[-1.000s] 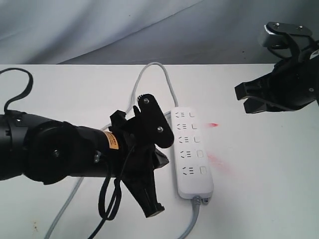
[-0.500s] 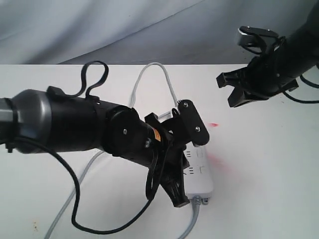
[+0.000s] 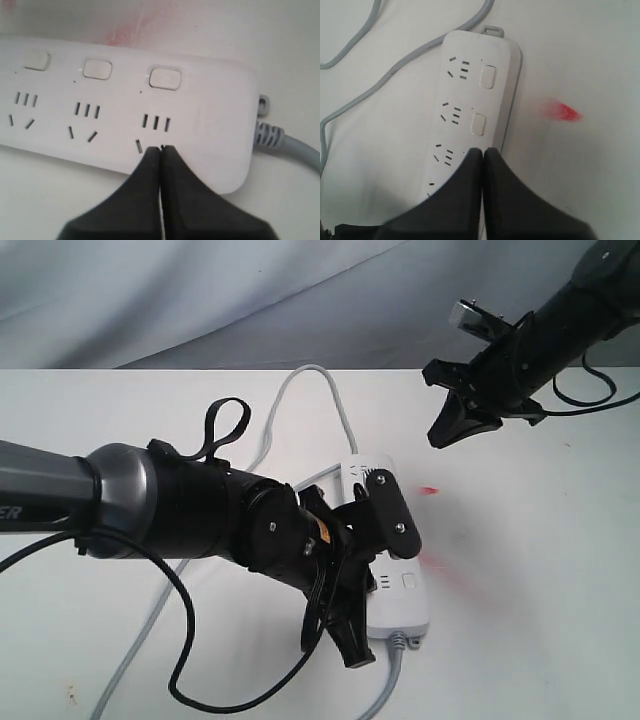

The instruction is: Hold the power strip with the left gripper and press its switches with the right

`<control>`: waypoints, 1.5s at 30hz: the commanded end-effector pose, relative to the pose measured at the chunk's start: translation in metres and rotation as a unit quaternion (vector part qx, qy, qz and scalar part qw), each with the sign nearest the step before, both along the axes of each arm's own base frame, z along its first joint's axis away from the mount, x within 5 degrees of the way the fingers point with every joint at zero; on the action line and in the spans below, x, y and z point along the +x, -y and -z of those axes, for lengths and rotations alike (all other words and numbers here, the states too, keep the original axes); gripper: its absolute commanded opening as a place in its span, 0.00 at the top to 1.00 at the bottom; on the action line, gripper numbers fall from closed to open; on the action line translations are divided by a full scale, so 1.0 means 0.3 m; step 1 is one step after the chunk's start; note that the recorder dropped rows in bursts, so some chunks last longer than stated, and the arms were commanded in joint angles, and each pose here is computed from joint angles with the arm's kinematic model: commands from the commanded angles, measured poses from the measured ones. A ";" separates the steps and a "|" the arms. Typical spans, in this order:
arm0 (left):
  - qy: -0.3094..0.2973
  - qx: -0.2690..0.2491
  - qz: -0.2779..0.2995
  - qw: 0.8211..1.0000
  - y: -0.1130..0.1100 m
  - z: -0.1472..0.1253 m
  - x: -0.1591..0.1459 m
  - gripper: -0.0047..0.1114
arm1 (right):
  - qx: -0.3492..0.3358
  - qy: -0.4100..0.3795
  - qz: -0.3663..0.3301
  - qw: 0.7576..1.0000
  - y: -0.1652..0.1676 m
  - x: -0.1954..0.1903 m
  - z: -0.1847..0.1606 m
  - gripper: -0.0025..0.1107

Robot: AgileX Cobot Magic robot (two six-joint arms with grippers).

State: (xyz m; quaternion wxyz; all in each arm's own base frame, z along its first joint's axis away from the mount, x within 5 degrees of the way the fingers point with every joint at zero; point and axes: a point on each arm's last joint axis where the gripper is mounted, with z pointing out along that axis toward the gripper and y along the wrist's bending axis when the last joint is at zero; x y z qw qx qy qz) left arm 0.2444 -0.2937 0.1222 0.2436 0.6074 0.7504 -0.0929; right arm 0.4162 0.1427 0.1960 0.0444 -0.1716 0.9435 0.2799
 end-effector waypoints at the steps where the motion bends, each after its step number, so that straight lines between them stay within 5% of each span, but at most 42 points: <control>1: -0.009 0.017 0.015 1.000 0.005 0.043 -0.008 0.96 | 0.011 -0.002 -0.007 1.000 -0.002 0.012 0.013 0.98; 45: -0.026 0.050 0.038 0.998 -0.007 0.081 -0.020 0.96 | -0.003 0.056 -0.030 0.998 -0.179 0.065 0.177 0.98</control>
